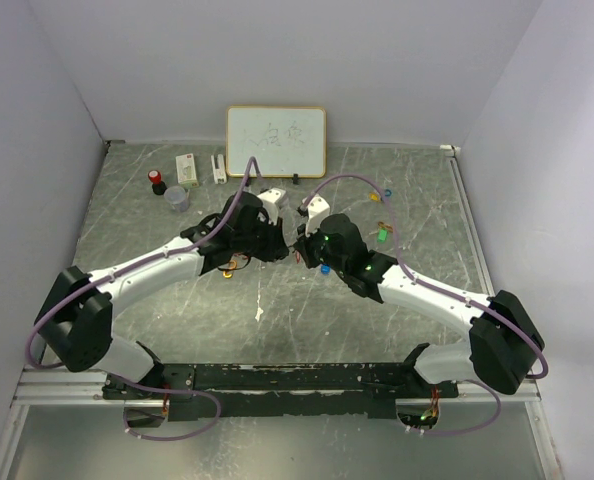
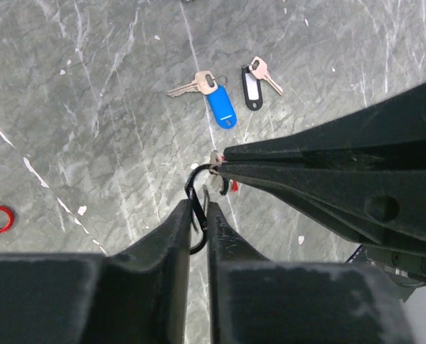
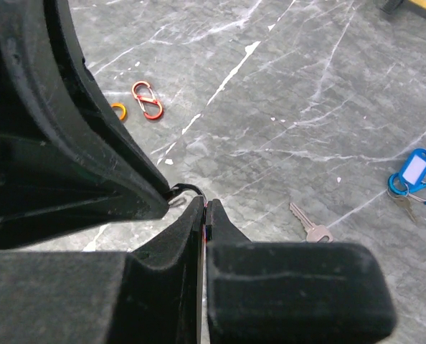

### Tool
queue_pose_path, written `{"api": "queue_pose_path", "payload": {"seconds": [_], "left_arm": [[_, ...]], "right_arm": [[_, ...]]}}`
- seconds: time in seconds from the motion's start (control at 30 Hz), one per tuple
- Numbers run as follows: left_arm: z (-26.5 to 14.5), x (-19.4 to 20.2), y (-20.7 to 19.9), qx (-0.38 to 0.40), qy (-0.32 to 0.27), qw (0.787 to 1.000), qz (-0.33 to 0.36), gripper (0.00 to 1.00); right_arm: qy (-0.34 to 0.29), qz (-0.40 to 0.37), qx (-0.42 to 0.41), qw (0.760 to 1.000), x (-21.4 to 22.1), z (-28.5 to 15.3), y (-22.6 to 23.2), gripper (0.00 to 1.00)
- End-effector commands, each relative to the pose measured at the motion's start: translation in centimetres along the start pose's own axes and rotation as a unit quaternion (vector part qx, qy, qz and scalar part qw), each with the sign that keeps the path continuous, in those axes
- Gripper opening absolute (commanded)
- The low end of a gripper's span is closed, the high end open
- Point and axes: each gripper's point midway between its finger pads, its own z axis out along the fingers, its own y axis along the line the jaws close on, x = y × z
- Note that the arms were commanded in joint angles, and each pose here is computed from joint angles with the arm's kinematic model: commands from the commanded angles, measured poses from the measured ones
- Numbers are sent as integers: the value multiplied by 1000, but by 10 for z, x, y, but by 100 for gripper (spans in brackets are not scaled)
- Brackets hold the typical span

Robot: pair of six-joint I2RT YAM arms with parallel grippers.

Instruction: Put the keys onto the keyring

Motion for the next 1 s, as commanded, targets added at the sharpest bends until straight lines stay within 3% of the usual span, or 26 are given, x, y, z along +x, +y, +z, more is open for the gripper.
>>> {"api": "queue_pose_path", "payload": {"seconds": [0.0, 0.07, 0.2, 0.37, 0.6, 0.67, 0.73, 0.83, 0.87, 0.97], "left_arm": [[-14, -6, -14, 28, -13, 1000, 3, 37], [-16, -8, -12, 19, -19, 1000, -1, 63], [-20, -12, -3, -7, -31, 999, -13, 87], [-34, -21, 25, -74, -65, 994, -52, 92], [-70, -27, 73, -157, -124, 972, -124, 95], [-75, -27, 79, -157, -134, 970, -132, 96], [-77, -27, 83, -156, -139, 968, -136, 96], [-76, -26, 87, -158, -134, 968, -139, 96], [-76, -26, 87, -156, -134, 969, -139, 96], [-75, -25, 87, -153, -134, 969, -141, 96]], "right_arm": [[-16, -6, 27, 999, -14, -2, -11, 0], [-18, -6, 28, 999, -15, -3, -11, 0], [-15, -5, 32, 999, -13, -3, -13, 0], [-5, 3, 62, 998, -9, -1, -23, 0], [34, 75, 230, 970, 8, -6, -88, 0], [41, 63, 175, 982, 10, 5, -71, 0], [35, 50, 54, 997, 5, 16, -30, 0], [-8, 54, -46, 997, -10, 13, 4, 0], [-21, 61, -33, 997, -14, 11, 0, 0], [26, 91, 143, 985, 4, 8, -64, 0]]}}
